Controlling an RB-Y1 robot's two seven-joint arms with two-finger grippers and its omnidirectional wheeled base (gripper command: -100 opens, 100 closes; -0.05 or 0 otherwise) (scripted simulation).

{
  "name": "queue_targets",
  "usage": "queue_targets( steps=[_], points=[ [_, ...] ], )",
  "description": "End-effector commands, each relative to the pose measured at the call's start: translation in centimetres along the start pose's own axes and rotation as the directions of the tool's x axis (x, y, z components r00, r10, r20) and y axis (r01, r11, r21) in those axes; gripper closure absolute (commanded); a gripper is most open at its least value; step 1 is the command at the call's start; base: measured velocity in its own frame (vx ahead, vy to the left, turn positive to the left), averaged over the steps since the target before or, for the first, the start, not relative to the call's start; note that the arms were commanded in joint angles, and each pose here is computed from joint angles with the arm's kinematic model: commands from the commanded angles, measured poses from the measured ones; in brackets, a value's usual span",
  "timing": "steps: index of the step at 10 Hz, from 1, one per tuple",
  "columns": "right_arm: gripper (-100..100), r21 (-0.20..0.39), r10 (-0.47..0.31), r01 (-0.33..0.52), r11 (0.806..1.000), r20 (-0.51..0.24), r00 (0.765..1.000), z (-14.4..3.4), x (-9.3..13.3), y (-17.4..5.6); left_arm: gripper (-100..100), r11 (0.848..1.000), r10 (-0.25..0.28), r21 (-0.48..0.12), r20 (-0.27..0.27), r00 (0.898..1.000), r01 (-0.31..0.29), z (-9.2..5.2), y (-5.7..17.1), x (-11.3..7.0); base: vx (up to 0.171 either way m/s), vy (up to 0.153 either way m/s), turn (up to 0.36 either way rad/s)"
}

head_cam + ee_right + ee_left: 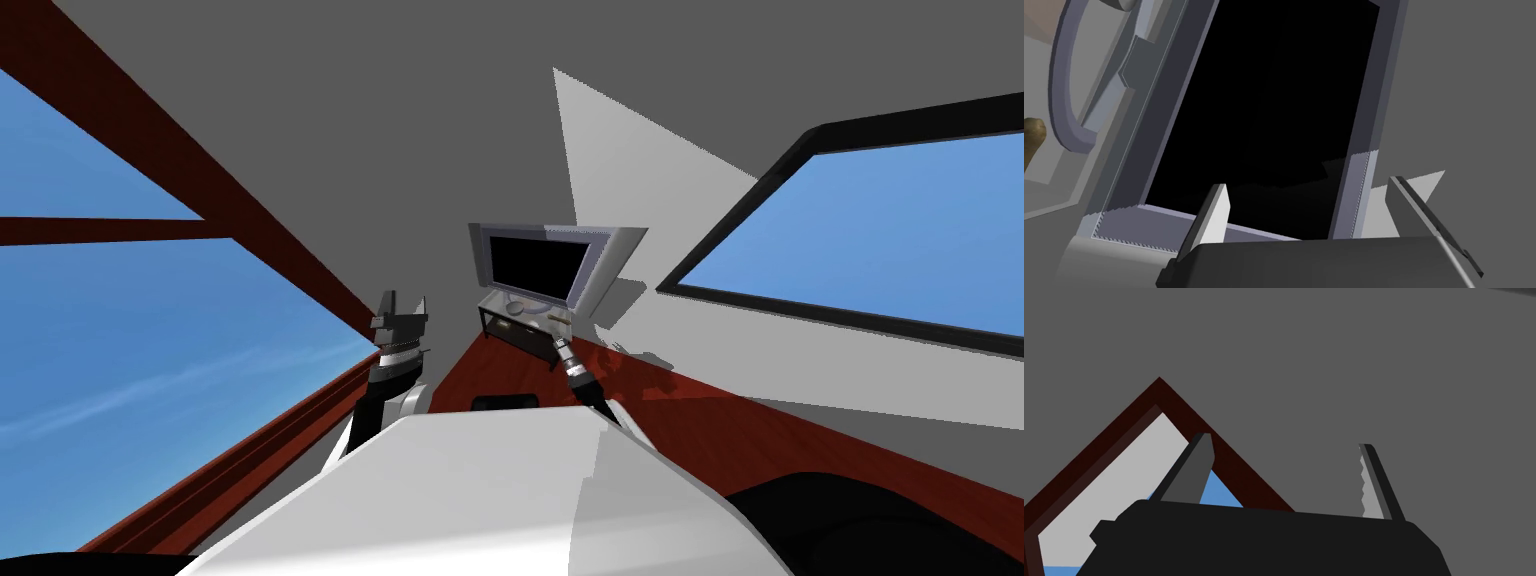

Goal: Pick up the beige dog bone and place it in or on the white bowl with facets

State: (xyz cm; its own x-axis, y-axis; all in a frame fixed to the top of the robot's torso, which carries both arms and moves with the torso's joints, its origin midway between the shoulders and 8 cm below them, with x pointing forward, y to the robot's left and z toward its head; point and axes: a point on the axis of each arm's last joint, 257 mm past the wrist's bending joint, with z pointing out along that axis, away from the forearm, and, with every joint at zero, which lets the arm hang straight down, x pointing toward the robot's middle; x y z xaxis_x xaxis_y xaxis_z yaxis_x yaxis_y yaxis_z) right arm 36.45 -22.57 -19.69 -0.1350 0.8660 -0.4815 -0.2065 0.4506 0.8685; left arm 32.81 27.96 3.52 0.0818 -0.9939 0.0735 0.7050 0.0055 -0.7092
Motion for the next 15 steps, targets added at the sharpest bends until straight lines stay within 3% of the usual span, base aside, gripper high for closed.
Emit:
queue_targets(
  steps=[1,2,3,4,5,7,8,10,11,12,13,14,15],
  points=[
    [-100,0.06,-0.048,0.052,0.997,-0.071,0.996,-1.4,1.9,-2.6,0,1.0,0.0,0.0,0.0,1.0,0.0,0.0,0.0,0.0,-0.033,0.102,0.102],
    [-100,0.111,-0.08,0.094,0.989,-0.129,0.988,-2.7,3.4,-4.9,0,1.0,0.0,0.0,0.0,1.0,0.0,0.0,0.0,0.0,-0.008,0.132,0.152],
    [-100,0.11,-0.086,0.101,0.989,-0.135,0.987,-2.8,3.4,-4.9,0,1.0,0.0,0.0,0.0,1.0,0.0,0.0,0.0,0.0,0.008,0.103,0.063],
    [-100,0.157,-0.122,0.155,0.975,-0.204,0.971,-4.4,4.8,-7.4,0,1.0,0.0,0.0,0.0,1.0,0.0,0.0,0.0,0.0,-0.005,0.093,0.132],
    [-100,0.157,-0.122,0.155,0.975,-0.204,0.971,-4.4,4.8,-7.4,0,1.0,0.0,0.0,0.0,1.0,0.0,0.0,0.0,0.0,-0.009,0.063,0.078],
    [-100,0.24,-0.179,0.271,0.932,-0.344,0.922,-8.4,7.3,-12.3,0,1.0,0.0,0.0,0.0,1.0,0.0,0.0,0.0,0.0,0.007,0.086,0.215],
    [-100,0.238,-0.184,0.278,0.931,-0.35,0.918,-8.5,7.2,-12.4,0,1.0,0.0,0.0,0.0,1.0,0.0,0.0,0.0,0.0,0.024,0.069,0.095],
    [-100,0.294,-0.226,0.406,0.865,-0.494,0.84,-13.5,8.8,-17.2,0,1.0,0.0,0.0,0.0,1.0,0.0,0.0,0.0,0.0,0.046,0.061,0.271],
    [-100,0.292,-0.23,0.412,0.863,-0.499,0.835,-13.6,8.7,-17.3,0,1.0,0.0,0.0,0.0,1.0,0.0,0.0,0.0,0.0,0.046,0.033,0.098],
    [-100,0.312,-0.24,0.473,0.824,-0.564,0.79,-16.3,9.2,-19.6,0,1.0,0.0,0.0,0.0,1.0,0.0,0.0,0.0,0.0,0.038,0.021,0.207],
    [-100,0.308,-0.246,0.482,0.82,-0.572,0.783,-16.4,8.9,-19.7,0,1.0,0.0,0.0,0.0,1.0,0.0,0.0,0.0,0.0,0.036,0.007,0.113],
    [-100,0.307,-0.26,0.547,0.779,-0.635,0.727,-18.9,8.9,-21.5,0,1.0,0.0,0.0,0.0,1.0,0.0,0.0,0.0,0.0,0.054,0.007,0.237],
    [-100,0.315,-0.256,0.551,0.772,-0.641,0.724,-19.4,8.8,-22.0,0,1.0,0.0,0.0,0.0,1.0,0.0,0.0,0.0,0.0,0.048,0.0,0.128]
  ],
)
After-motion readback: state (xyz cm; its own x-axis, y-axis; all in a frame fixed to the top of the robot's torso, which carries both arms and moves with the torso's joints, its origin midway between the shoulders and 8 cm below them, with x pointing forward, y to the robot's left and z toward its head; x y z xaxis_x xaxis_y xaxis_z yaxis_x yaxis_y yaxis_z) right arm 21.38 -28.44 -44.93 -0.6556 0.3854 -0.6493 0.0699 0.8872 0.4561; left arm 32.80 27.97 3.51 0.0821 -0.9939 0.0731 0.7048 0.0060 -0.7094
